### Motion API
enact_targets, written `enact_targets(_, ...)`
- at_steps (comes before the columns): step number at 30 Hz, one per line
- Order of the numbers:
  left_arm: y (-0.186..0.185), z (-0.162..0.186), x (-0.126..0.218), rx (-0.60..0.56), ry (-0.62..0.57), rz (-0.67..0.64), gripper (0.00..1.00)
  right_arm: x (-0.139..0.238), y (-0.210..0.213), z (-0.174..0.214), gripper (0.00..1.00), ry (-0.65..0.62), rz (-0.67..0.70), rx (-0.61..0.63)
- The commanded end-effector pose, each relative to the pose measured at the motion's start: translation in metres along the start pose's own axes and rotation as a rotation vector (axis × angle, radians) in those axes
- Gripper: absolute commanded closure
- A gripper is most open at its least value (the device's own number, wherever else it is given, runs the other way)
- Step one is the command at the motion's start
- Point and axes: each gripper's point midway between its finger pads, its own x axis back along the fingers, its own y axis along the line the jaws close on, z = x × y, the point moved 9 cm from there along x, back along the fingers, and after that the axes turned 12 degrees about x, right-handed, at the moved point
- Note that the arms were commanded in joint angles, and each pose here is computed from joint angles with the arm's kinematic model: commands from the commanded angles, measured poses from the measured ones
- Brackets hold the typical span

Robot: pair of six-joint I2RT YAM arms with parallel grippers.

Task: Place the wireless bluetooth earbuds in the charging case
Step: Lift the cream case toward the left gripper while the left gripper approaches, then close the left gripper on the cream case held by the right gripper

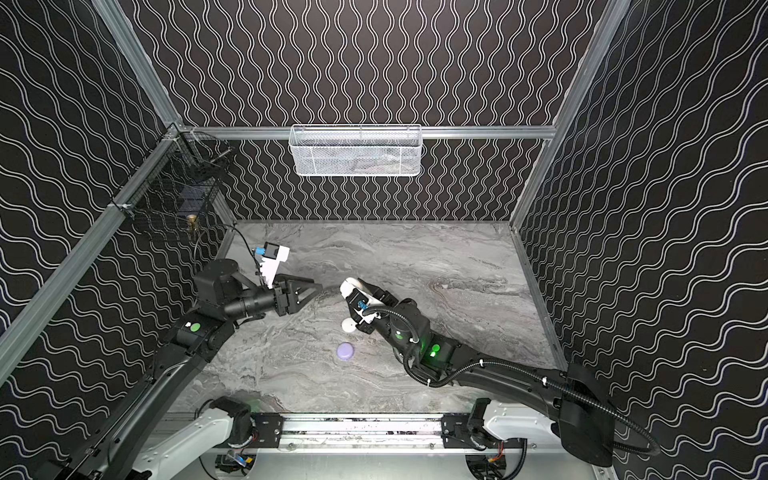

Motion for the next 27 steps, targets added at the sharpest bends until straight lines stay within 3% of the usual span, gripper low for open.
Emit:
enact_targets(1, -0.005, 0.004, -0.007, -0.058, 0.024, 0.040, 0.39, -0.001, -0.006, -0.010, 0.84, -0.038, 0.027, 0.029)
enact_targets(12, -0.013, 0.011, -0.016, -0.109, 0.054, -0.014, 0.45, -0.011, 0.011, -0.020, 0.87, -0.022, -0.059, 0.041)
enact_targets(27, -0.015, 0.017, -0.023, -0.118, 0.093, -0.012, 0.53, -0.019, 0.018, -0.023, 0.87, -0.025, -0.018, 0.066)
